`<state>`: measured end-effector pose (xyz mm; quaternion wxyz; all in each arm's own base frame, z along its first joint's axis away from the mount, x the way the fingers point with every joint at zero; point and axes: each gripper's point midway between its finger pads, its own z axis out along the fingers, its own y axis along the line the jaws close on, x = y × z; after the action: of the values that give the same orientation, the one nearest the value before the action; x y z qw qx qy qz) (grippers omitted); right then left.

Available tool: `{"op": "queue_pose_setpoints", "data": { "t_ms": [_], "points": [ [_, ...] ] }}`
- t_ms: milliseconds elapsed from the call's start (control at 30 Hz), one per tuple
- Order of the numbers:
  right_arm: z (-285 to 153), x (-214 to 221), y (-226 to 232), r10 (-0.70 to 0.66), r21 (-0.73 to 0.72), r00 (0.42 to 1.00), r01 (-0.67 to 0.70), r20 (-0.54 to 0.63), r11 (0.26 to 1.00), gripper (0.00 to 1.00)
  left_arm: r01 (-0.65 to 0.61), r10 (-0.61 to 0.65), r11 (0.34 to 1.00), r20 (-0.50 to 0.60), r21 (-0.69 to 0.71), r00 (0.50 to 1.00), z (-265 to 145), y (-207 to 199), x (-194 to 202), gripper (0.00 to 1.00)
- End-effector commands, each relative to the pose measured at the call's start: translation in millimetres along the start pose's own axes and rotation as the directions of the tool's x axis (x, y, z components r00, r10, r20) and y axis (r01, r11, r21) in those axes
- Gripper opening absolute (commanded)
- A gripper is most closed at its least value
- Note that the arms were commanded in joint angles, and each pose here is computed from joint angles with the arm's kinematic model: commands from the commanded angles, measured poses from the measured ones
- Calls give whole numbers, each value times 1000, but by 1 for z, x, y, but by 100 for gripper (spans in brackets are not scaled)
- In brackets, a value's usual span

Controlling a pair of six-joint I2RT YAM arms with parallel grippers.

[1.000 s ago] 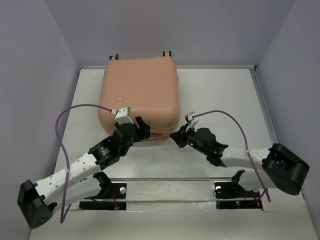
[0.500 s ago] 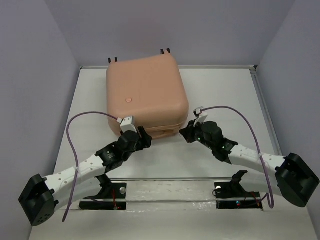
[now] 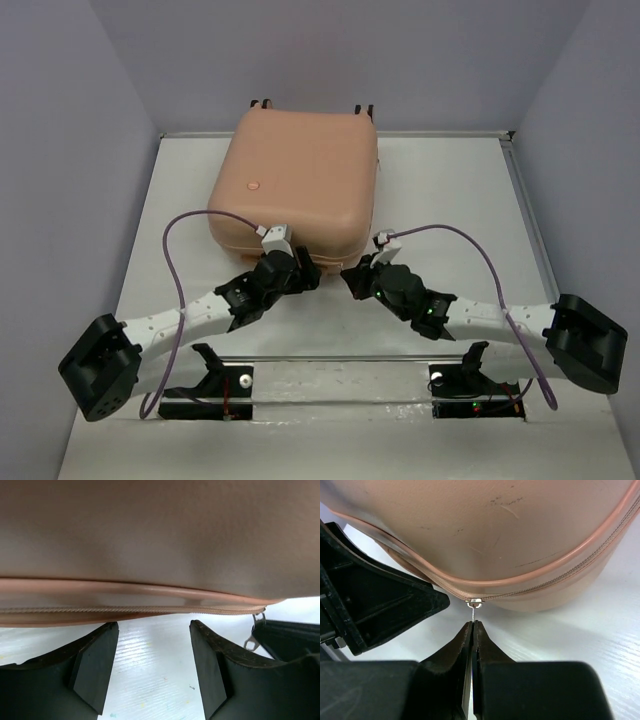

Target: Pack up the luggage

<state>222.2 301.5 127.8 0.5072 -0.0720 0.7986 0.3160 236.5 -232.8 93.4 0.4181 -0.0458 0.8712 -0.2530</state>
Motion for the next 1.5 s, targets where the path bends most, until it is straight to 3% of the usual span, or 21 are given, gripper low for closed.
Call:
{"op": "queue_pose_setpoints", "data": {
  "t_ms": [0,167,333,567,667,833,1133,1233,1300,1467],
  "points": [
    [-9,4,-8,26,2,999,-26,-43,1000,7,56,-63,997,151,53,986,-13,-10,-39,70],
    [-11,5,-9,-2,1,998,2,-55,1000,7,238,-225,970,209,-39,952,-37,45,-19,74],
    [-14,6,-8,-5,-16,999,4,-54,1000,7,409,-395,912,306,23,866,-47,62,-25,76],
    [-19,5,-9,22,-21,999,-23,-45,1000,7,500,-480,865,351,36,804,-37,74,-28,74],
    [-19,7,-9,23,-24,998,-25,-54,999,7,547,-536,832,396,96,746,-36,76,-42,72],
    [-18,8,-6,24,-31,998,-25,-57,999,7,561,-552,820,412,114,725,-27,77,-54,72],
    [-19,9,-7,35,-32,998,-37,-55,999,7,599,-600,786,425,154,678,-12,74,-62,51],
    [-19,9,-7,36,-34,998,-38,-55,999,7,601,-608,782,405,162,683,-6,72,-57,34],
    [-18,9,-7,38,-34,998,-40,-57,999,7,591,-616,782,398,199,680,-6,65,-62,6],
    [-11,5,13,50,-110,997,-56,-57,992,7,552,-600,799,362,237,713,-7,46,-62,6]
  ]
}}
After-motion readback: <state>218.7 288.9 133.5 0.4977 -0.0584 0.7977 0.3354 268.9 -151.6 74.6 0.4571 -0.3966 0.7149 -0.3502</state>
